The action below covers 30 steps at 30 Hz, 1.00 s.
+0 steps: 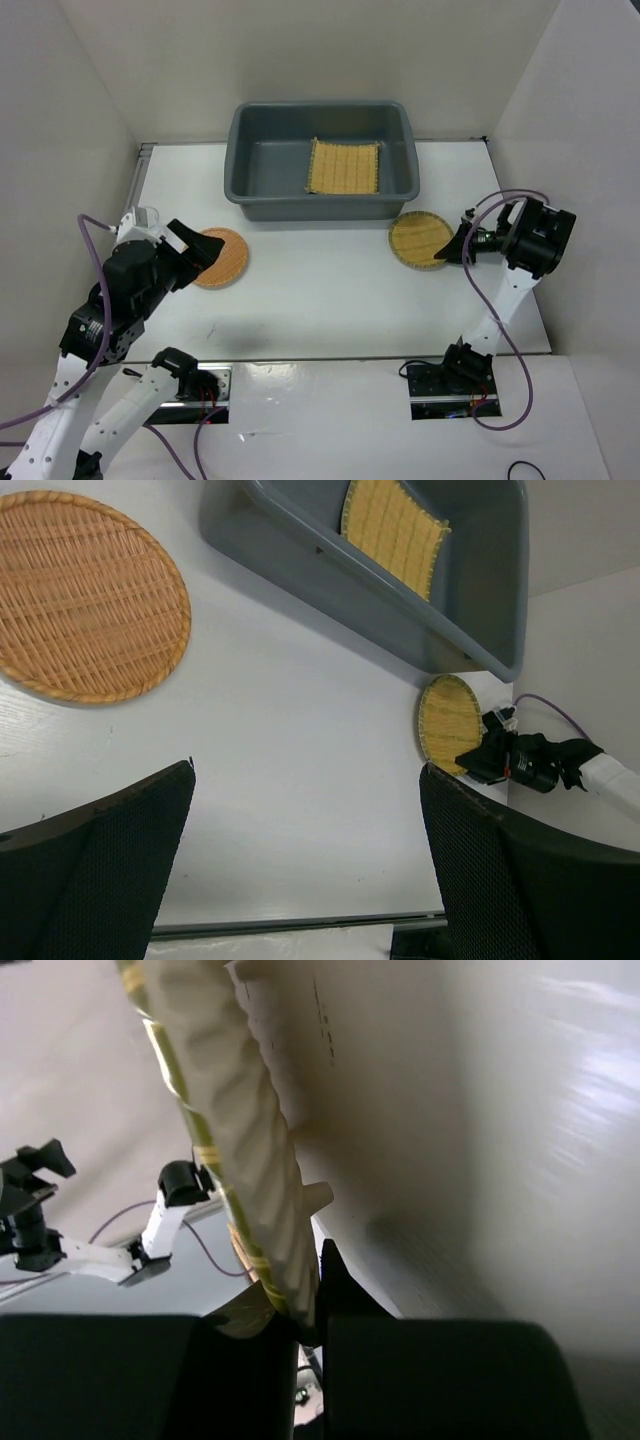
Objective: Place the mixed dishes into the plastic bin
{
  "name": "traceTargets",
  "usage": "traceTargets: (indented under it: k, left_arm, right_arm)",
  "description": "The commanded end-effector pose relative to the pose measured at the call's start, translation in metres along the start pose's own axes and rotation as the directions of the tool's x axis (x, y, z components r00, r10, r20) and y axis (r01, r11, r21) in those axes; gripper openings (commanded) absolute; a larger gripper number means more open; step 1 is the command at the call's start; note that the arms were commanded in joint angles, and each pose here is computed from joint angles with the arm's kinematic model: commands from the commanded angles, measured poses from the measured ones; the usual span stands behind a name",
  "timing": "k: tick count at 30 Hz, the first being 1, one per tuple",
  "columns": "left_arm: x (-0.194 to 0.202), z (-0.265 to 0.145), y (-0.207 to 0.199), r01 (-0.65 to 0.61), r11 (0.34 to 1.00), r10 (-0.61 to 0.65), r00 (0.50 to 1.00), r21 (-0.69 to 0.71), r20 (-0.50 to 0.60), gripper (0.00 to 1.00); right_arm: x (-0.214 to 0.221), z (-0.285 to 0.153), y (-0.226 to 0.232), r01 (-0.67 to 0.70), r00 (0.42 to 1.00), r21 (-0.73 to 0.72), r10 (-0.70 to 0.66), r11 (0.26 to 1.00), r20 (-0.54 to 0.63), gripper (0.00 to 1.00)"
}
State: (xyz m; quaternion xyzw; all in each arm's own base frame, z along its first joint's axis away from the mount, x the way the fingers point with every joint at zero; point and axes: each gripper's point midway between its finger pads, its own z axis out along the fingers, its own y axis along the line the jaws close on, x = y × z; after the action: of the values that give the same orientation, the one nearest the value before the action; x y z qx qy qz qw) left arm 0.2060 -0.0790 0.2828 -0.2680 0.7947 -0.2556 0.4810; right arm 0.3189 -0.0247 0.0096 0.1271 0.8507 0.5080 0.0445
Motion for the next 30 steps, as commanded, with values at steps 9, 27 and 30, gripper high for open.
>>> traceTargets:
  k: [9, 27, 30]
  left_arm:
    - [0.004, 0.003, 0.005, 0.035, 0.999, -0.035, 0.999, 0.006, 0.015, 0.99]
    - [0.006, 0.018, 0.0, 0.006, 0.999, -0.006, 1.0, 0.032, 0.013, 0.99]
    - [0.008, 0.01, 0.004, 0.017, 0.999, -0.017, 1.0, 0.033, 0.013, 0.99]
  right_arm:
    - [0.0, -0.111, 0.006, 0.243, 0.963, 0.376, -0.269, 0.894, 0.018, 0.0]
    - [-0.081, -0.135, 0.356, 0.848, 0.243, 0.418, -0.94, 0.326, 0.24, 0.0]
    - [-0.09, -0.065, 0.379, 0.9, 0.192, 0.369, -0.971, 0.231, 0.141, 0.0]
